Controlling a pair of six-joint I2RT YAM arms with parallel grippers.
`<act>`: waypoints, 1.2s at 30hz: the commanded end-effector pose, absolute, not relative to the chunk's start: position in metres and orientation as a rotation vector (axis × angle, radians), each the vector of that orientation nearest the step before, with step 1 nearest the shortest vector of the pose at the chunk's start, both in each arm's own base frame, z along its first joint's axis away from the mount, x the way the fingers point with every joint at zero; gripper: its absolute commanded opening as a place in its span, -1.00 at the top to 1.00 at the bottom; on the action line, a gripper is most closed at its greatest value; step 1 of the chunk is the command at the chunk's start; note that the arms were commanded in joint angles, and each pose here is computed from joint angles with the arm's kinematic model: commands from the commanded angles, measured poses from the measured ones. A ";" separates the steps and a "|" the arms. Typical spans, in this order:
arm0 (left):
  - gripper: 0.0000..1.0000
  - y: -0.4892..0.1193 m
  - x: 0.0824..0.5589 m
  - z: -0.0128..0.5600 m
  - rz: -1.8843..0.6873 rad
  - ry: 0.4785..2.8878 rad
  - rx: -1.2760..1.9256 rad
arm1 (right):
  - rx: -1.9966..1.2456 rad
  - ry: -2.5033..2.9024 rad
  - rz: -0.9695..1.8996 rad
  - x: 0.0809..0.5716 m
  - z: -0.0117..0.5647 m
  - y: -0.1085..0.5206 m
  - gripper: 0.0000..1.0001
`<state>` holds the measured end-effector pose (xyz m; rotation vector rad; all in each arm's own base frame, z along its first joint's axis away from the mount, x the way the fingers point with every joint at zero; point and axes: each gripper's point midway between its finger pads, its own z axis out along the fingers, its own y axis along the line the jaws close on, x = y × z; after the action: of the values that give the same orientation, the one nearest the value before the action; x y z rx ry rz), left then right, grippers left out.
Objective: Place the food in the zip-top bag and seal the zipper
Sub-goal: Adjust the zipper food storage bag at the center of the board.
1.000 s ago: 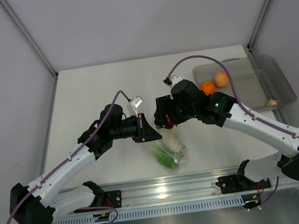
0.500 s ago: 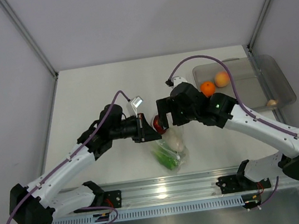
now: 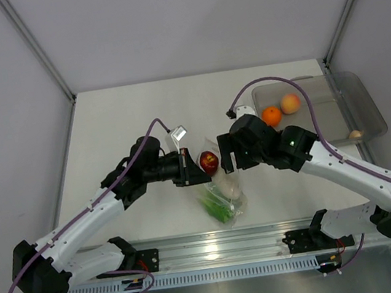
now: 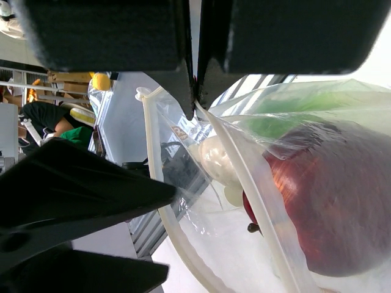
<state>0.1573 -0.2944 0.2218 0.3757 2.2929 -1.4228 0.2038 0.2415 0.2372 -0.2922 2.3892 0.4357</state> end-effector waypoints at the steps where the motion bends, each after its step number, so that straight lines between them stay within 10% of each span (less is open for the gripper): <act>1: 0.99 -0.296 0.160 0.246 -1.447 2.214 0.389 | -0.307 2.397 0.477 0.200 0.229 0.248 -0.62; 14: 0.99 -0.291 0.156 0.250 -1.433 2.218 0.389 | -0.345 2.377 0.516 0.204 0.233 0.260 1.00; 22: 0.99 -0.279 0.152 0.311 -1.412 2.070 0.426 | -0.335 2.222 0.643 0.200 0.301 0.259 1.00; 36: 0.99 -0.286 0.182 0.242 -1.345 2.259 0.356 | -0.368 2.339 0.551 0.207 0.243 0.264 1.00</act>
<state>0.1687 -0.2862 0.2059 0.3228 2.3780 -1.3179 0.1962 0.2583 0.2084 -0.3752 2.4310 0.5137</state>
